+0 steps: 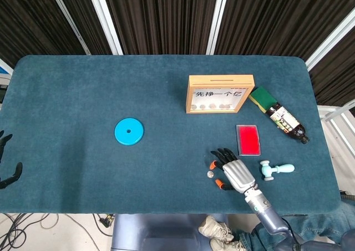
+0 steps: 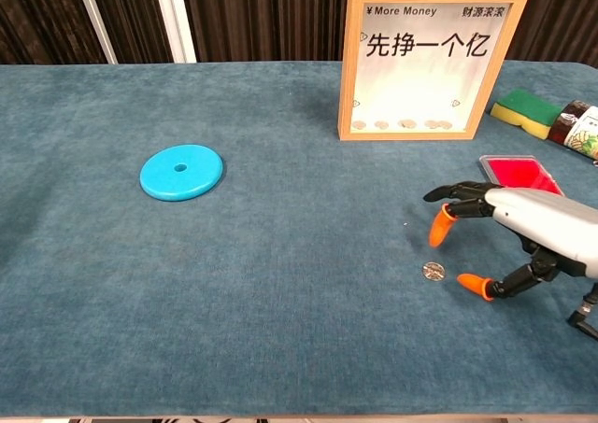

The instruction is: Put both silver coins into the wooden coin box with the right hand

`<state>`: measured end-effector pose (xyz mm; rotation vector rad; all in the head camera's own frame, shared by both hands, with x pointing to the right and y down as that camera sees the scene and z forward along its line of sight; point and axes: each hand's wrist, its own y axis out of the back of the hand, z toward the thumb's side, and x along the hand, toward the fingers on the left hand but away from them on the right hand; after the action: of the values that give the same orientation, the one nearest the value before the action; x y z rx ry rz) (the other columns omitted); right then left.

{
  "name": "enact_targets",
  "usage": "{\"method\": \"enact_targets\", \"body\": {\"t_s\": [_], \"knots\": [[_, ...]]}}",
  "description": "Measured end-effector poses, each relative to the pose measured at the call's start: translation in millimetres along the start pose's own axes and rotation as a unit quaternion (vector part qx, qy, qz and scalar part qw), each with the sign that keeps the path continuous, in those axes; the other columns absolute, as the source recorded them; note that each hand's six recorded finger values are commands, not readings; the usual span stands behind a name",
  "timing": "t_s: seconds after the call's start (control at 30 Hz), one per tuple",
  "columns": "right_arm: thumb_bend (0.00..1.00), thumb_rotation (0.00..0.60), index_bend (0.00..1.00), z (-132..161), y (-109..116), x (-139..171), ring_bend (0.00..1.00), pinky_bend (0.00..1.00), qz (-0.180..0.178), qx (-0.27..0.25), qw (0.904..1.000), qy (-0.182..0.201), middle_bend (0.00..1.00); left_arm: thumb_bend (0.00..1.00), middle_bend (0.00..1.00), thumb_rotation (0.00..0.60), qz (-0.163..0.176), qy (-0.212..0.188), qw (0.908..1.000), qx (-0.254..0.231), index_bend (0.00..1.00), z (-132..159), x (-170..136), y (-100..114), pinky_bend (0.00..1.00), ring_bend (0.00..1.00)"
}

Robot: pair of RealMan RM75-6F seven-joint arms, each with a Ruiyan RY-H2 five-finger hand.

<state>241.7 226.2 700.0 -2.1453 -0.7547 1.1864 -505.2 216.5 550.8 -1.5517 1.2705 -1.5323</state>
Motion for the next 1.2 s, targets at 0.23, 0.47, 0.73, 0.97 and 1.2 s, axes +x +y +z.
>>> {"method": "enact_targets", "body": {"t_s": [0.23, 0.47, 0.73, 0.97, 1.2], "knots": [[0.41, 0.6, 0.41, -0.4, -1.5, 0.1, 0.0, 0.0, -0.004, -0.001, 1.0, 0.005, 0.11, 0.41, 0.0, 0.6, -0.002, 0.004, 1.0, 0.002, 0.11, -0.9, -0.4, -0.5, 0.0, 0.0], [0.41, 0.6, 0.41, -6.0, -5.0, -3.0, 0.0, 0.0, 0.001, 0.003, 1.0, -0.001, 0.11, 0.41, 0.0, 0.6, -0.005, 0.008, 1.0, 0.002, 0.11, -2.0, -0.3, -1.1, 0.0, 0.0], [0.41, 0.6, 0.42, -6.0, -8.9, -3.8, 0.0, 0.0, 0.002, 0.002, 1.0, -0.002, 0.11, 0.41, 0.0, 0.6, -0.007, 0.009, 0.9999, 0.004, 0.11, -2.1, -0.5, -1.5, 0.0, 0.0], [0.41, 0.6, 0.42, -5.7, -11.4, -3.4, 0.0, 0.0, 0.005, 0.003, 1.0, -0.002, 0.11, 0.41, 0.0, 0.6, -0.009, 0.01, 0.9999, 0.004, 0.11, -2.3, -0.3, -1.8, 0.0, 0.0], [0.41, 0.6, 0.42, -6.2, -14.4, -3.6, 0.0, 0.0, 0.009, 0.001, 0.9999, -0.005, 0.11, 0.41, 0.0, 0.6, -0.009, 0.011, 0.9999, 0.005, 0.11, -2.7, -0.4, -1.8, 0.0, 0.0]]}}
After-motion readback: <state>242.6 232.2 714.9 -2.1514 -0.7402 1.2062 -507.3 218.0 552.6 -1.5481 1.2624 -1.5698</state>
